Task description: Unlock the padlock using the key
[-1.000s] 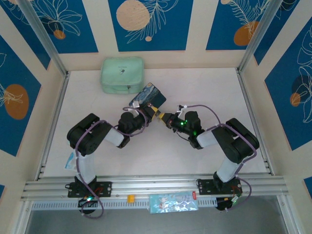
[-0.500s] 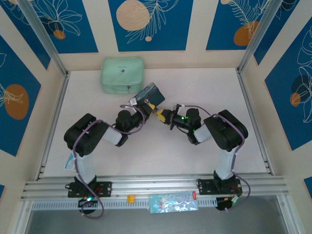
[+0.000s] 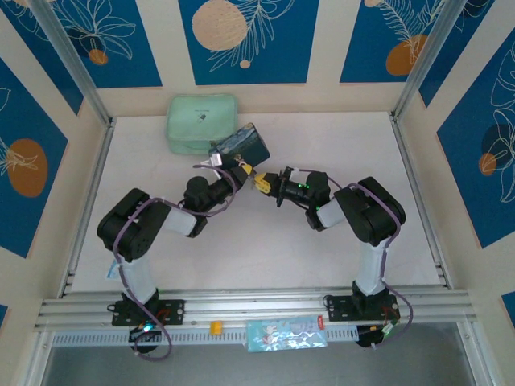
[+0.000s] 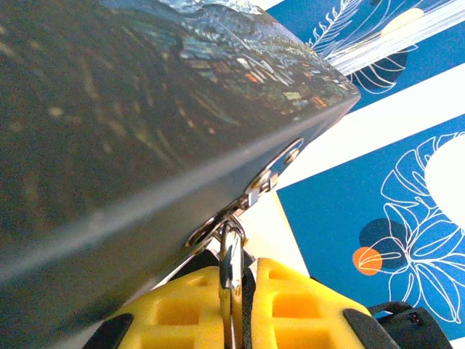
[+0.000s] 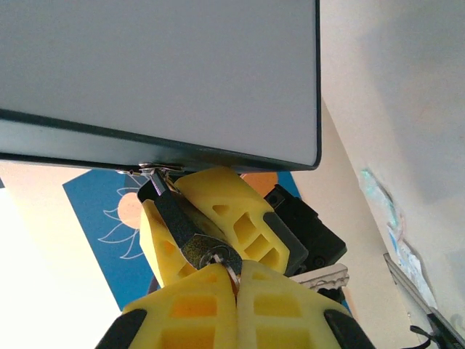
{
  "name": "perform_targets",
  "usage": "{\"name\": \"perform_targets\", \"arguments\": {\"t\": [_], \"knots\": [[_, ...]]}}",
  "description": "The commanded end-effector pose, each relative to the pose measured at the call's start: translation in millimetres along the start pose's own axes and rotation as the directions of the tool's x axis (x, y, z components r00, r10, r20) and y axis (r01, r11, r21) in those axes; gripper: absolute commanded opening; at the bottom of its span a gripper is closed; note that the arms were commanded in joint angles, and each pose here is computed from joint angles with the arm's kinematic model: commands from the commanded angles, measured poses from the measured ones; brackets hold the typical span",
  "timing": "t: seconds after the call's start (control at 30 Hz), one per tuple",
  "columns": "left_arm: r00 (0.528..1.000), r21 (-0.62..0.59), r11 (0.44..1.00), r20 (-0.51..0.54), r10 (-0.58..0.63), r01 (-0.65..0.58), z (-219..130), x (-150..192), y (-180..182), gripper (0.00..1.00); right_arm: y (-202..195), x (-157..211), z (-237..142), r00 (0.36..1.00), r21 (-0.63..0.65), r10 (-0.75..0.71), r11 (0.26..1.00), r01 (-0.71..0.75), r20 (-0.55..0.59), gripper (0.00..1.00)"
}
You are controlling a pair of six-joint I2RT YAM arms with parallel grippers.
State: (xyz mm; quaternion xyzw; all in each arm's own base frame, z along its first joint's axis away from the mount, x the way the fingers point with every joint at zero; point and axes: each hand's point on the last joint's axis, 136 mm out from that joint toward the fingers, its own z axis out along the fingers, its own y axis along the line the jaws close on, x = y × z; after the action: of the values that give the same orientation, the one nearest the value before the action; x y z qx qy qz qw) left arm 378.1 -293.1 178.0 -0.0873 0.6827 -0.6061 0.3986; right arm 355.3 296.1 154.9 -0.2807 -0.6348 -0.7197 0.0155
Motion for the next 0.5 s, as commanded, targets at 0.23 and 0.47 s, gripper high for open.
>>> {"name": "perform_targets", "arguments": {"t": [0.23,0.47], "knots": [[0.95,0.311,0.946,-0.256,0.176,-0.091,-8,62,-76,0.0,58,-24,20,0.917,-0.226,0.396,0.899,-0.376,0.051,0.0],[0.954,0.324,0.942,-0.245,0.174,-0.089,-1,55,-81,0.0,73,-13,46,0.937,-0.223,0.35,0.912,-0.344,-0.014,0.0]]}}
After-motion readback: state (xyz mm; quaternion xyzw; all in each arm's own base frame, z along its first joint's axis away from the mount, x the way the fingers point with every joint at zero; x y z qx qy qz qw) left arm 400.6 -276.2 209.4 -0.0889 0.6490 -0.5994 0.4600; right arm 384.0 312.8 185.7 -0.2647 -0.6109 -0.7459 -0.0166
